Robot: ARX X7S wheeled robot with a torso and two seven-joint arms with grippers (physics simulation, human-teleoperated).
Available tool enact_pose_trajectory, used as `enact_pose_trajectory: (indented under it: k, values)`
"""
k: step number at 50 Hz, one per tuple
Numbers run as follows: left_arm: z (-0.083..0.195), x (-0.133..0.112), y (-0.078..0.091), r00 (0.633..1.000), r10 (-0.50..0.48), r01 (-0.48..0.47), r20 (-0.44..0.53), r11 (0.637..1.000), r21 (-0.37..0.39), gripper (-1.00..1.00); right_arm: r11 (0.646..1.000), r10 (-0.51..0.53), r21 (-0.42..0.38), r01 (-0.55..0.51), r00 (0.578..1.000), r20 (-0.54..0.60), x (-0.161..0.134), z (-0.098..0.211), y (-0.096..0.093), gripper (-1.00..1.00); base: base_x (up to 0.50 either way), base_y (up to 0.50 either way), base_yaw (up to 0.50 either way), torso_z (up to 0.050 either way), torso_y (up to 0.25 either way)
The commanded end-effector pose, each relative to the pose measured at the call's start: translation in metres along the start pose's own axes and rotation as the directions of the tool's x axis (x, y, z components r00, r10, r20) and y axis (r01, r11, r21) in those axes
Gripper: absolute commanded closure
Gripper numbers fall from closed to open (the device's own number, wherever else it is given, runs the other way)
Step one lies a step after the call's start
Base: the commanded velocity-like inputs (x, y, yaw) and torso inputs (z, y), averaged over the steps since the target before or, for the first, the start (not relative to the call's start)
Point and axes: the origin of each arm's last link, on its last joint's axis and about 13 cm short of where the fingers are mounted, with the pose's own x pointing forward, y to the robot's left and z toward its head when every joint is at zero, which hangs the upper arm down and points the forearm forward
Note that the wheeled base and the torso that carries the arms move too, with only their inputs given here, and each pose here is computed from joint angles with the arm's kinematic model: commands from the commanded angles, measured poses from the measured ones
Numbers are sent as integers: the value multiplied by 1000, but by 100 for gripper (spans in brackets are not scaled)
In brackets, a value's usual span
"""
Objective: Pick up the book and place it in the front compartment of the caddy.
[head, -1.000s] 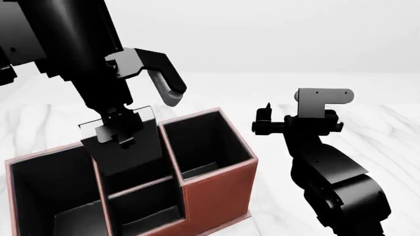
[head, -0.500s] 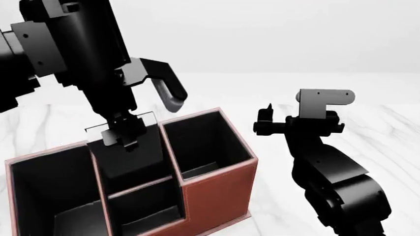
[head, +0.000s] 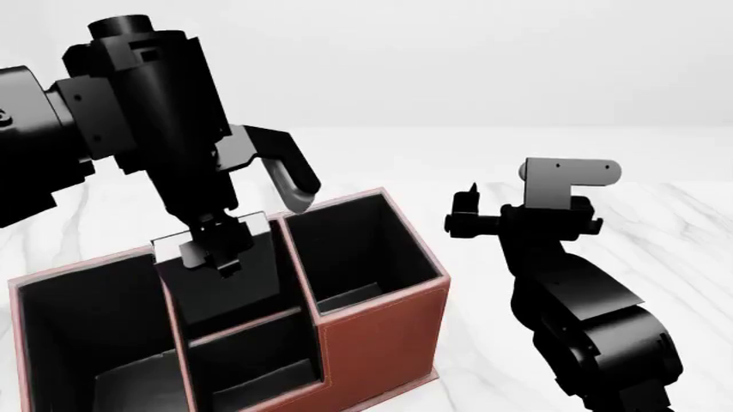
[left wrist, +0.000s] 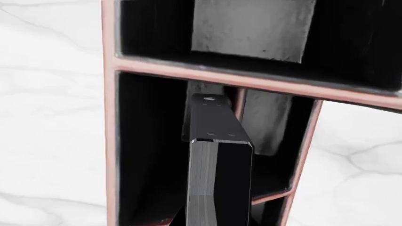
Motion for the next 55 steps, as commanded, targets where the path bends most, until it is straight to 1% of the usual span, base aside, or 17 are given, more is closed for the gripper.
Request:
enact_pose_trajectory:
  k: [1, 11, 27, 33, 55]
  values:
    - [-3, 8, 3, 1000, 21, -21, 0, 1000, -11, 100, 1000, -2, 1, 2, 1000, -3, 1, -2, -1, -100, 0, -3, 0, 0, 0]
    - [-4, 16, 4, 1000, 28, -28, -4, 1000, -11, 100, 1000, -2, 1, 2, 1000, -2, 0, -1, -1, -100, 0, -1, 0, 0, 1]
    - [-5, 32, 18, 1000, 14, -14, 9, 1000, -4, 100, 1000, -7, 0, 7, 1000, -4, 2, -1, -2, -100, 0, -1, 0, 0, 1]
    - [-5, 33, 23, 1000, 19, -19, 8, 1000, -4, 100, 1000, -9, -1, 9, 1000, -7, 3, -2, -2, -100, 0, -1, 0, 0, 2]
    - [1, 63, 40, 1000, 2, -2, 7, 1000, 25, 100, 1000, -22, 6, 22, 1000, -19, 5, -6, -5, -100, 0, 0, 0, 0, 1]
